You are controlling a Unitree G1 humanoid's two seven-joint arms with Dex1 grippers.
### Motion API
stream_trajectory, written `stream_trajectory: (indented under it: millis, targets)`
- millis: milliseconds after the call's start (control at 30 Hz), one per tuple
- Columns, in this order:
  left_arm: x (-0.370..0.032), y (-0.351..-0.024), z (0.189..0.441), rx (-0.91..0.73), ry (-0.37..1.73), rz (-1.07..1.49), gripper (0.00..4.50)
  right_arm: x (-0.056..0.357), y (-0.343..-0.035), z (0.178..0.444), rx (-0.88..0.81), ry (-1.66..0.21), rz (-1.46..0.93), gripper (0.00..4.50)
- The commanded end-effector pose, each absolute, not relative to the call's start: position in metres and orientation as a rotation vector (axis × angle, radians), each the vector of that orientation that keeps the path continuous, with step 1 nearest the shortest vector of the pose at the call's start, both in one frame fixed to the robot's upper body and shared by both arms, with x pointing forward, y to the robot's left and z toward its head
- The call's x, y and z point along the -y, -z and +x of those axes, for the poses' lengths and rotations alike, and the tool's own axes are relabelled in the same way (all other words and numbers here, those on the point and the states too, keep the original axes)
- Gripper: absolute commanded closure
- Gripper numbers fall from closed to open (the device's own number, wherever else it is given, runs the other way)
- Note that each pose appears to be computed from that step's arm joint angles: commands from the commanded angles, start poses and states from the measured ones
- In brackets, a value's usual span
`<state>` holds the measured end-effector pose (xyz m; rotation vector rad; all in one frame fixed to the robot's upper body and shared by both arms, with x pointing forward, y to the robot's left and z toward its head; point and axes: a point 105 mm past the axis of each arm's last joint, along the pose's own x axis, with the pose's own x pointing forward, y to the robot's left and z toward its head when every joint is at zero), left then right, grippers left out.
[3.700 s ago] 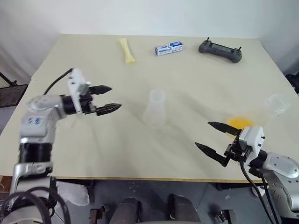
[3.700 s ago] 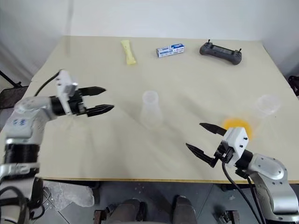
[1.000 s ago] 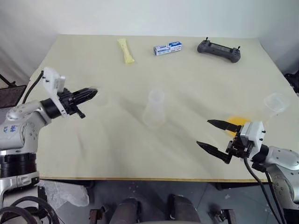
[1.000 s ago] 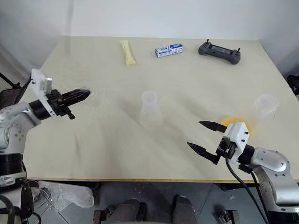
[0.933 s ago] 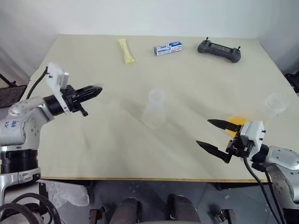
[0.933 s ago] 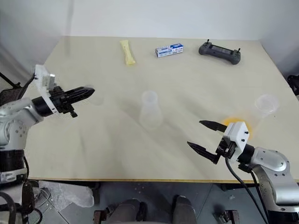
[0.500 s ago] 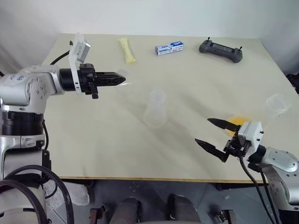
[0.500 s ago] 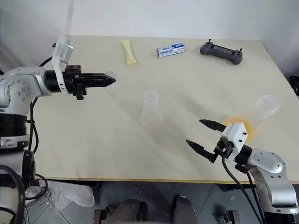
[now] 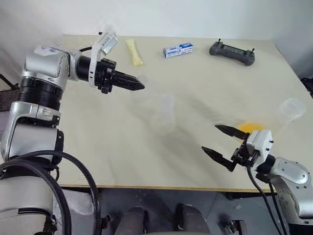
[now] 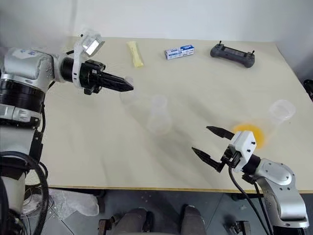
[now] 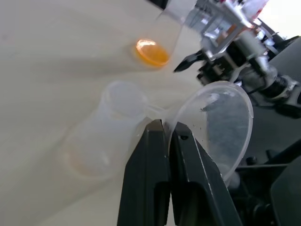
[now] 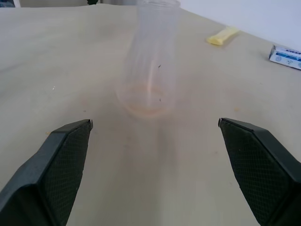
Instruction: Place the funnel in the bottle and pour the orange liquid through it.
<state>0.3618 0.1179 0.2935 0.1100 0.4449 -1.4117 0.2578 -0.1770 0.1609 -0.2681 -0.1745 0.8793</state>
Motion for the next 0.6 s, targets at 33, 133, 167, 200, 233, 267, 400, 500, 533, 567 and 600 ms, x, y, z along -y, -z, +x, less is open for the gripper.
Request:
stream_trajectory:
  millis: [33,133,167,200,233,267,400,500,533,567,600]
  targets:
    - [-0.112,-0.309,0.358,-0.426,1.483,0.158,4.47,0.175,-0.174,0.256,0.233,-0.891,-0.300,0.00]
    - [-0.106,-0.313,0.361,-0.423,1.496,0.165,4.47,0.175,-0.175,0.257,0.241,-0.887,-0.303,0.00]
    - [-0.104,-0.314,0.361,-0.420,1.499,0.170,4.47,0.175,-0.175,0.257,0.243,-0.886,-0.304,0.00]
    - [-0.102,-0.313,0.363,-0.422,1.500,0.175,4.47,0.175,-0.175,0.256,0.244,-0.882,-0.305,0.00]
    - [-0.099,-0.313,0.363,-0.424,1.504,0.185,4.47,0.176,-0.175,0.256,0.246,-0.878,-0.305,0.00]
    - [-0.098,-0.312,0.364,-0.429,1.505,0.191,4.47,0.176,-0.175,0.255,0.247,-0.874,-0.305,0.00]
    - [-0.090,-0.311,0.365,-0.435,1.520,0.213,4.47,0.176,-0.173,0.252,0.245,-0.863,-0.303,0.00]
    - [-0.087,-0.309,0.365,-0.448,1.523,0.239,4.47,0.176,-0.171,0.250,0.243,-0.852,-0.301,0.00]
    - [-0.085,-0.308,0.366,-0.453,1.525,0.249,4.47,0.176,-0.171,0.249,0.244,-0.849,-0.301,0.00]
    - [-0.084,-0.308,0.366,-0.454,1.526,0.261,4.47,0.176,-0.171,0.249,0.244,-0.846,-0.301,0.00]
    - [-0.083,-0.307,0.366,-0.454,1.527,0.267,4.47,0.176,-0.170,0.248,0.244,-0.844,-0.301,0.00]
